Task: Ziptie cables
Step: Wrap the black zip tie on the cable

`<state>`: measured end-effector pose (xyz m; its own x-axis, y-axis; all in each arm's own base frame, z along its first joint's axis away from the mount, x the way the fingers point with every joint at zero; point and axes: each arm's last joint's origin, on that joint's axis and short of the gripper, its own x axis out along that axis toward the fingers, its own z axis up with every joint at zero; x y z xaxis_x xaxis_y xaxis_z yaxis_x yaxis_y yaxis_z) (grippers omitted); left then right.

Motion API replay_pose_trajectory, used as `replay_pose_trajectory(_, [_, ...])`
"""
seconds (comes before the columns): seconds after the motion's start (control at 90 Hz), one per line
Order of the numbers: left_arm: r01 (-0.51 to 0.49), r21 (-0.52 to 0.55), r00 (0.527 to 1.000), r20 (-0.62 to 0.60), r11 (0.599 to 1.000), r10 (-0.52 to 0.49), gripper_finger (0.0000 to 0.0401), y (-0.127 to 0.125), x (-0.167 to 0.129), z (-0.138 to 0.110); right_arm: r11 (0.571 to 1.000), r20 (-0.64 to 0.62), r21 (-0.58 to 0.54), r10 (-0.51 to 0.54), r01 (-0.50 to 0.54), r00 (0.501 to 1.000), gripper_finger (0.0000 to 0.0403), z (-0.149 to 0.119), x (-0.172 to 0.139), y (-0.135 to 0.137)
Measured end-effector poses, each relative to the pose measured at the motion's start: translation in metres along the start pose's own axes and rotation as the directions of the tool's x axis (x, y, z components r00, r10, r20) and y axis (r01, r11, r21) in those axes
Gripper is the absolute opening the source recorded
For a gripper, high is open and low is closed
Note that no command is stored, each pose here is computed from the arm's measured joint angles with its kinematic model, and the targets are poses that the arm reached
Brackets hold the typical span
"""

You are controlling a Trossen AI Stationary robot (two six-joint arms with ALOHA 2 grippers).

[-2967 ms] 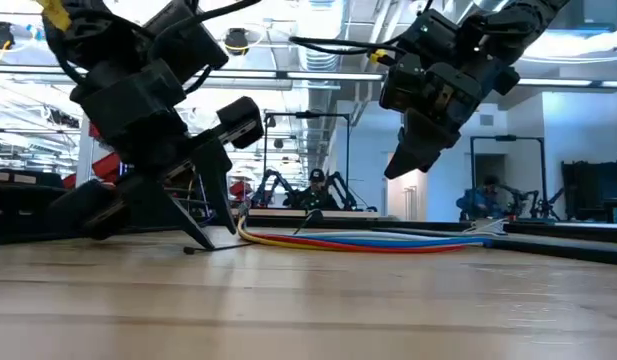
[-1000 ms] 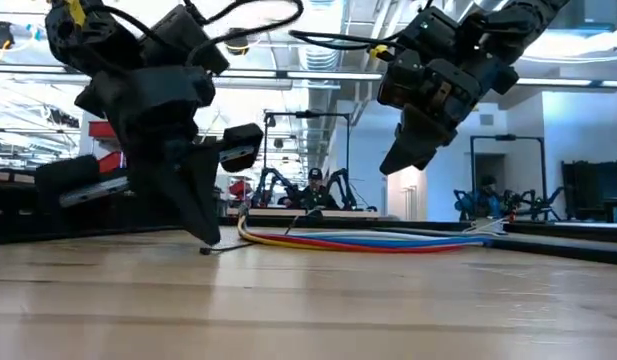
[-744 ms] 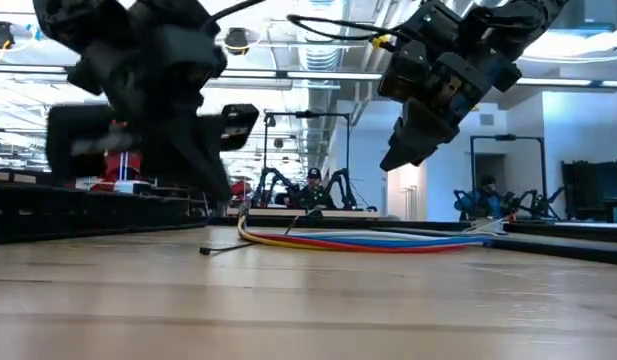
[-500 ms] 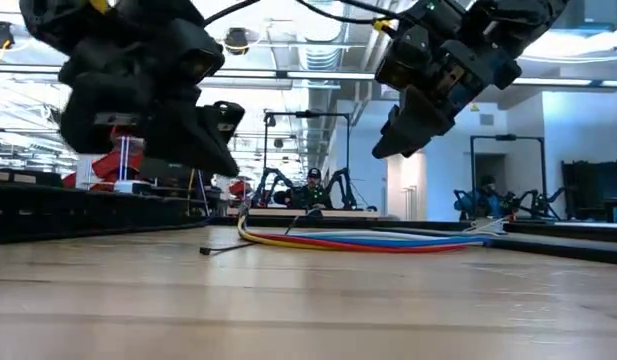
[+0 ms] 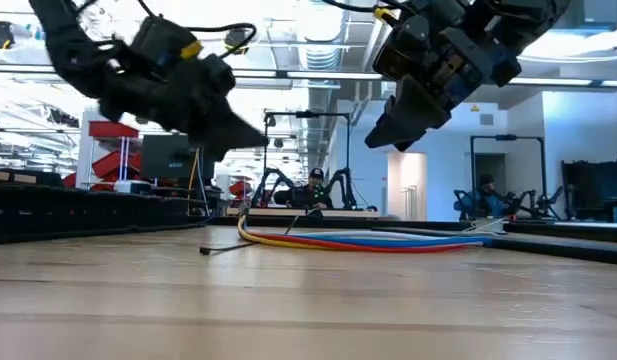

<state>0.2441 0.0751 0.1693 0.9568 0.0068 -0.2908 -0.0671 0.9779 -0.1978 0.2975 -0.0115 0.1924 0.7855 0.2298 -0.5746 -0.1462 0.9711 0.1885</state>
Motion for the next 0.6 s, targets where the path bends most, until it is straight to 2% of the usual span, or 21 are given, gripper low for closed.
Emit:
replay_pose_trajectory(0.133, [-0.077,-0.066,0.997,0.012,0.995,0.078,0.0,0.034,-0.008,0.014,1.0,0.025,-0.013,0.009,-0.008,1.0,0.0,0.002,0.003,0.002])
replay_pose_trajectory(0.289, [-0.165,-0.15,0.986,0.013,0.975,0.168,0.0,0.066,-0.024,0.018,0.999,0.058,-0.031,0.021,-0.02,0.998,0.0,0.009,0.007,0.005])
replay_pose_trajectory(0.433, [-0.154,-0.222,0.986,0.025,0.963,0.163,0.0,0.084,-0.036,0.018,0.997,0.041,-0.068,0.049,-0.046,0.998,0.0016,0.024,0.028,0.012])
replay_pose_trajectory(0.6, [-0.157,-0.217,0.985,0.031,0.963,0.168,0.0,0.089,-0.04,0.018,0.986,-0.11,-0.135,0.085,-0.1,0.99,0.0064,0.032,0.068,0.026])
